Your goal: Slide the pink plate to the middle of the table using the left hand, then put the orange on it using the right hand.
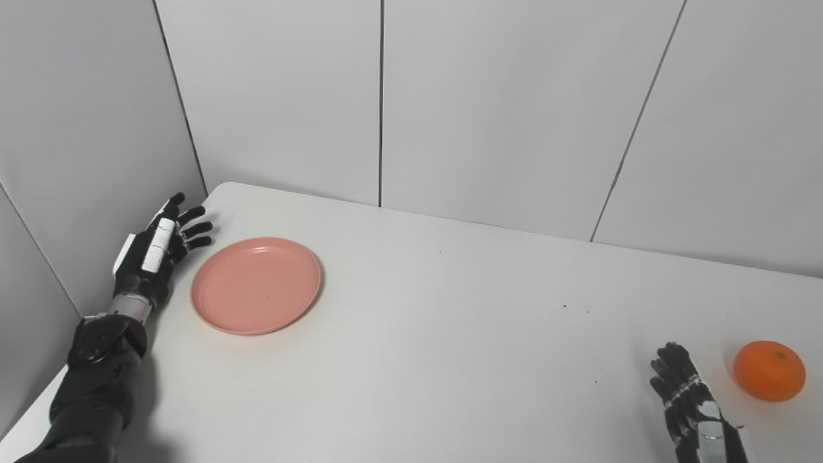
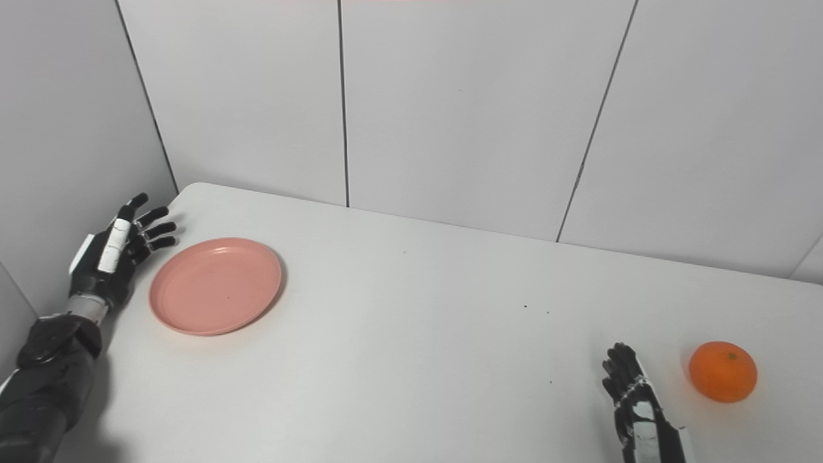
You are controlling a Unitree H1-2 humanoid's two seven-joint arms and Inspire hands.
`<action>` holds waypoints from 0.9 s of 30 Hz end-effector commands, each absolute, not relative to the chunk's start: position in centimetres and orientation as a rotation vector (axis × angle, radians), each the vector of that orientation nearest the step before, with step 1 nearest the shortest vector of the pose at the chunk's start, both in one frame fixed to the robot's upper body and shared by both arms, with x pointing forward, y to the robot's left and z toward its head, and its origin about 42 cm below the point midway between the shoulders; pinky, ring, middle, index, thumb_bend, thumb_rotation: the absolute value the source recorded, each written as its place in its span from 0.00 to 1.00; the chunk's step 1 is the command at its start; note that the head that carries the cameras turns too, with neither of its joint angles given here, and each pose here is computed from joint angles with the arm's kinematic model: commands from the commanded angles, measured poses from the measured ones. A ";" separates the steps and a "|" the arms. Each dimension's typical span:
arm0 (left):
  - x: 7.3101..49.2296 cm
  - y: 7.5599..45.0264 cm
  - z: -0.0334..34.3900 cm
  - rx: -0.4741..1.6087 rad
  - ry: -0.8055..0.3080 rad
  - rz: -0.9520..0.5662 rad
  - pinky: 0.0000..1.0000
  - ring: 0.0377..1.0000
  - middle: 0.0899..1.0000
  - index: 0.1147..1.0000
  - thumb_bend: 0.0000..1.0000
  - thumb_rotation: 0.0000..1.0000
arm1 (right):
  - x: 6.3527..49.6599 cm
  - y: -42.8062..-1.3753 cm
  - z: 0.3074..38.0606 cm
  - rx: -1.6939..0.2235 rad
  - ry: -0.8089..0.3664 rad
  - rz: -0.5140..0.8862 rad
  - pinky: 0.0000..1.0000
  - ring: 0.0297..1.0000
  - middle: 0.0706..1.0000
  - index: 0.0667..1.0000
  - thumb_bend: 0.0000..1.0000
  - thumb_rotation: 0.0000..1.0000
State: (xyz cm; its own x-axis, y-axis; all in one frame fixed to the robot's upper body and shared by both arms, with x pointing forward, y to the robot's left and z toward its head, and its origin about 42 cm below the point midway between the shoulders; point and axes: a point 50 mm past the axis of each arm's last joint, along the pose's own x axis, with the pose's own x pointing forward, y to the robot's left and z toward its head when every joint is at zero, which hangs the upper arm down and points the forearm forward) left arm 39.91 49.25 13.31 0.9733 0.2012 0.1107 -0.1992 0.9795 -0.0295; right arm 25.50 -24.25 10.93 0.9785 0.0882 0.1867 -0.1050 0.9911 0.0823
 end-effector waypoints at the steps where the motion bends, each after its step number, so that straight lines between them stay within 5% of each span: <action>1: 40.6 48.3 14.2 -0.004 -0.167 0.158 0.75 0.77 0.83 0.92 1.00 0.77 | 23.3 -22.9 7.0 0.148 -0.048 0.089 0.96 0.94 0.93 0.90 0.82 0.97; 27: 40.0 45.4 13.2 -0.002 -0.078 0.085 0.91 0.93 0.96 1.00 1.00 0.85 | 22.9 -22.8 7.2 0.146 -0.047 0.095 0.95 0.93 0.92 0.90 0.81 0.97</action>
